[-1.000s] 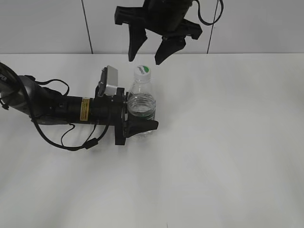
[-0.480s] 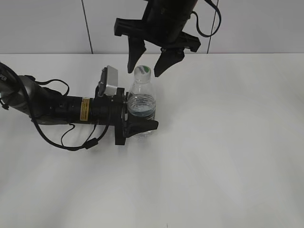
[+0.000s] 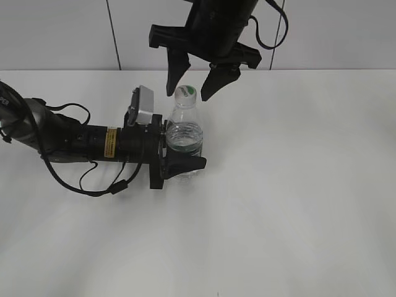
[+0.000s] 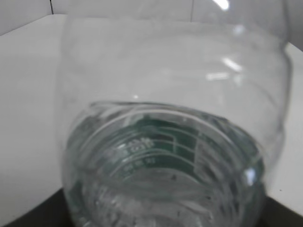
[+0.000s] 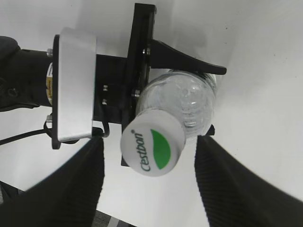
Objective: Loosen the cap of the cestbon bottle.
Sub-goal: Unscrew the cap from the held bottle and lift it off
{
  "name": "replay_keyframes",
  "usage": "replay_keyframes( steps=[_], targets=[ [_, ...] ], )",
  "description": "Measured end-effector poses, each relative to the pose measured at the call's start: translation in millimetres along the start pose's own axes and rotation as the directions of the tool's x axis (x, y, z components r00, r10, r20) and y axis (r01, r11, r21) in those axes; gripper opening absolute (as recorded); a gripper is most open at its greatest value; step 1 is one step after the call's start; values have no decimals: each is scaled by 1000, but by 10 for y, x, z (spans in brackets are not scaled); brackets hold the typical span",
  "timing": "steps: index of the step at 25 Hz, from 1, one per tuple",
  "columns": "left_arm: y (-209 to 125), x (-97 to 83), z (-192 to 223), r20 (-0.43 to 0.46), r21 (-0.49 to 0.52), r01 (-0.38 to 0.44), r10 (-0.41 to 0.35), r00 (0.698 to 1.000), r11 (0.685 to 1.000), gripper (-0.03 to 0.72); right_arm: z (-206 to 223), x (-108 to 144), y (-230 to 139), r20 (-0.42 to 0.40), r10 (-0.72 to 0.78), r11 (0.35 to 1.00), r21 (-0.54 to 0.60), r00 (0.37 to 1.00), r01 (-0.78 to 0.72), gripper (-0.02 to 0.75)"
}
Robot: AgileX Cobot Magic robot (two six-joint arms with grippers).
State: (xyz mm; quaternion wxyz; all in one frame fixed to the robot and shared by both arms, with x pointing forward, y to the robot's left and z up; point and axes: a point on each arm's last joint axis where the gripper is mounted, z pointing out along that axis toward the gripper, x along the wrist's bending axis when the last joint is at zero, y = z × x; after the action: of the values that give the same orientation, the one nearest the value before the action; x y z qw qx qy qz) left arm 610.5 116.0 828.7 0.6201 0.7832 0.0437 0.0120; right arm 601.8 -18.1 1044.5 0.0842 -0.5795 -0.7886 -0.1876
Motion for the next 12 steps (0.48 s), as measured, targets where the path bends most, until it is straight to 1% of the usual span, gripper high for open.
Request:
replay_keyframes(
  steps=[12],
  targets=[
    [0,0,0,0,0,0,0,1000,1000,410,0,-1,0,1,-2,1000,0,1000,2,458]
  ],
)
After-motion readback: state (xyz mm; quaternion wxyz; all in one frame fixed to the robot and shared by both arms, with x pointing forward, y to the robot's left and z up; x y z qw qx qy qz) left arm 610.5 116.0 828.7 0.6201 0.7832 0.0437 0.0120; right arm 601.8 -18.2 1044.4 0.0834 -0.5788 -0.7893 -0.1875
